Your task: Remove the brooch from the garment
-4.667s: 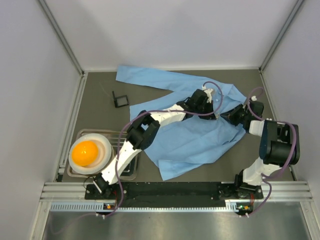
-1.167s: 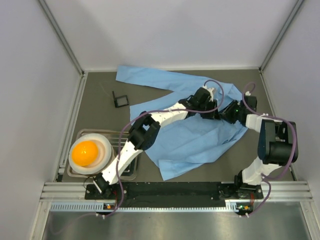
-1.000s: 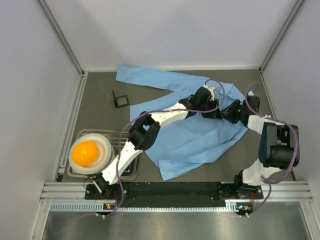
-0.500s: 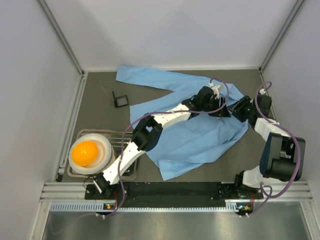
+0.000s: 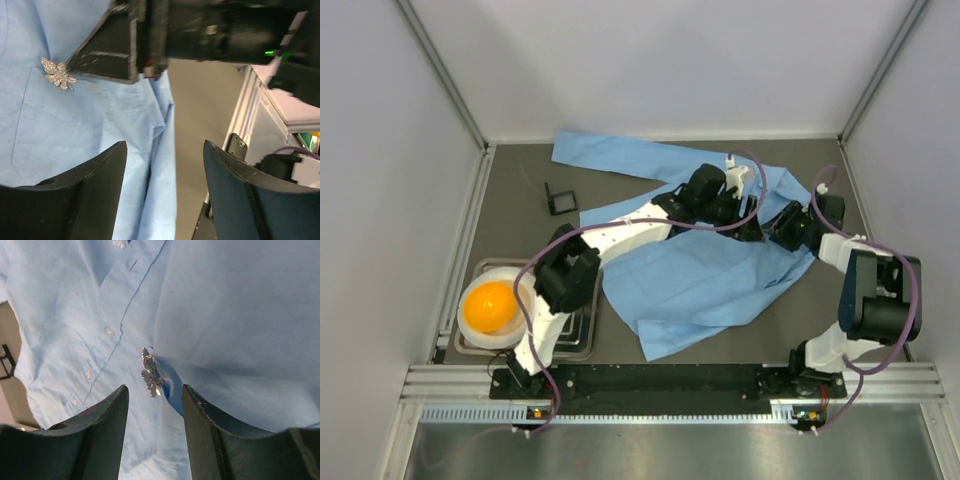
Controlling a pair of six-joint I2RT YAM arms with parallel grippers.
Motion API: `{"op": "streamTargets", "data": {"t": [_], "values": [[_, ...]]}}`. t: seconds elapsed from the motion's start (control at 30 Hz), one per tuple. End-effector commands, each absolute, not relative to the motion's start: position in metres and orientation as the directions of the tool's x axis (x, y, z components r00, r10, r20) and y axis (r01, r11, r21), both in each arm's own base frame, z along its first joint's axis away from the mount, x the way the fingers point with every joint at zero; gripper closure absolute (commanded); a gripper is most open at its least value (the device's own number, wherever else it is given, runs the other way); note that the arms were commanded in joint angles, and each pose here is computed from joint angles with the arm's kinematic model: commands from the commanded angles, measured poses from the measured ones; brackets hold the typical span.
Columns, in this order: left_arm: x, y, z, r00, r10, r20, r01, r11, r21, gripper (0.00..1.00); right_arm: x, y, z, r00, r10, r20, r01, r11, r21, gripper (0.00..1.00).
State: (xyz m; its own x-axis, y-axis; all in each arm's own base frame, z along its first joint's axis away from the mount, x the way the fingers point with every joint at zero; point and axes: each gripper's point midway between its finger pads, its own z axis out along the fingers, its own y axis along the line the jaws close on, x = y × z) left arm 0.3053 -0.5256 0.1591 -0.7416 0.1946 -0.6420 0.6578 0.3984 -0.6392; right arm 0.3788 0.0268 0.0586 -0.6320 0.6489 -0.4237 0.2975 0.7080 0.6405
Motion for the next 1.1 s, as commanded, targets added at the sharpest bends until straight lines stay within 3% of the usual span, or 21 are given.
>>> {"op": "streamTargets", "data": {"t": [0.0, 0.13, 0.37, 0.6, 0.83, 1.07], "values": [[0.293, -0.507, 0.207, -0.66, 0.173, -0.731, 0.736, 0.344, -0.584, 0.32, 0.396, 0.036, 0.072, -0.643, 0.549, -0.534, 0.197, 0.792, 0.578, 0.53], [0.297, -0.491, 0.187, -0.684, 0.168, -0.71, 0.704, 0.407, -0.582, 0.32, 0.4, 0.037, 0.073, -0.651, 0.513, -0.56, 0.194, 0.825, 0.531, 0.58], [0.289, -0.485, 0.171, -0.721, 0.161, -0.674, 0.67, 0.412, -0.618, 0.32, 0.408, 0.04, 0.069, -0.665, 0.48, -0.573, 0.176, 0.845, 0.504, 0.7], [0.284, -0.483, 0.17, -0.727, 0.162, -0.668, 0.666, 0.403, -0.628, 0.3, 0.408, 0.044, 0.061, -0.689, 0.462, -0.558, 0.176, 0.854, 0.49, 0.74], [0.282, -0.479, 0.171, -0.724, 0.161, -0.67, 0.668, 0.406, -0.624, 0.3, 0.407, 0.045, 0.054, -0.699, 0.458, -0.55, 0.184, 0.858, 0.48, 0.92], [0.275, -0.475, 0.167, -0.735, 0.172, -0.656, 0.66, 0.404, -0.633, 0.3, 0.419, 0.046, 0.058, -0.699, 0.435, -0.568, 0.154, 0.866, 0.476, 1.0]]}}
